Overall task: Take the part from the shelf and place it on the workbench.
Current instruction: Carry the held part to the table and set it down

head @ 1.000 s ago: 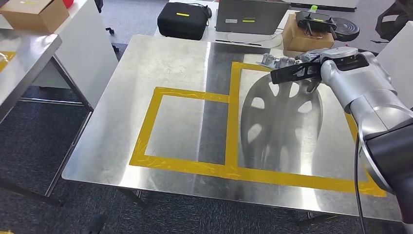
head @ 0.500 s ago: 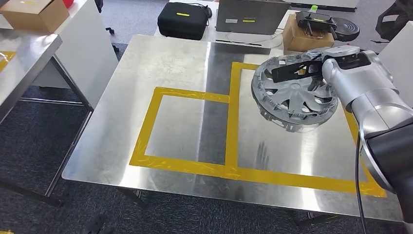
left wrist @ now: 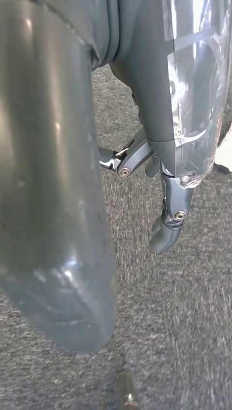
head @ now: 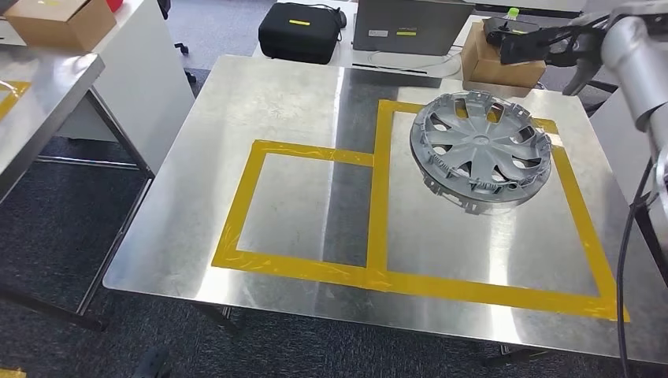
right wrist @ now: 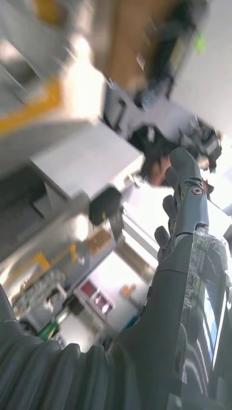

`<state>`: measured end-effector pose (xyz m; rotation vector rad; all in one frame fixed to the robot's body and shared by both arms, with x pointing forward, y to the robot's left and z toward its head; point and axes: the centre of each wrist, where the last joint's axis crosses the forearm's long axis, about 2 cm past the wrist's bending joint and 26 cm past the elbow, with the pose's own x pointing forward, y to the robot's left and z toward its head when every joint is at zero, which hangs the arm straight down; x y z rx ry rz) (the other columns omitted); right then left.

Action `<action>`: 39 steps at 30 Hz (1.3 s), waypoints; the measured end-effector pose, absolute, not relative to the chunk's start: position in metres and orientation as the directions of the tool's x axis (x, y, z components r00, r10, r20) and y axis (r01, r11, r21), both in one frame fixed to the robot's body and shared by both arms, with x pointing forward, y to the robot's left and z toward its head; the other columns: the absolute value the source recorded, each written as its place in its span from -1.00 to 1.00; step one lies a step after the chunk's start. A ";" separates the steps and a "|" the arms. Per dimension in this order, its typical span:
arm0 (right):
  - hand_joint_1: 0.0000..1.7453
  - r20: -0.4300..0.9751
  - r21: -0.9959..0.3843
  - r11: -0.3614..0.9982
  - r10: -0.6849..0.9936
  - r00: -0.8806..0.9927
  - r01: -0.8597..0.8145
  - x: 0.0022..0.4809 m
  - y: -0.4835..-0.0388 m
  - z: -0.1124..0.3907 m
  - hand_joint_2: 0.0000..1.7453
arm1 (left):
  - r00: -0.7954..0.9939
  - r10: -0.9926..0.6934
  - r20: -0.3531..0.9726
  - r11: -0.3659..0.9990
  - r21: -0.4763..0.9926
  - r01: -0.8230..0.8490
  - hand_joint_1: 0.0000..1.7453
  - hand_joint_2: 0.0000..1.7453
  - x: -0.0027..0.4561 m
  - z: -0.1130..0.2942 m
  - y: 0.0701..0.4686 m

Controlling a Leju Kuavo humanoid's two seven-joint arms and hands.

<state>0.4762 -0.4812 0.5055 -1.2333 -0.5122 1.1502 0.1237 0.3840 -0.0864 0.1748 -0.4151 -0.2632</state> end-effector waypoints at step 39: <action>-1.00 0.739 -0.665 0.331 0.161 0.655 0.669 0.263 -0.731 0.295 1.00 | 0.910 -0.316 0.267 0.944 0.184 0.273 -1.00 -1.00 0.118 -0.091 0.365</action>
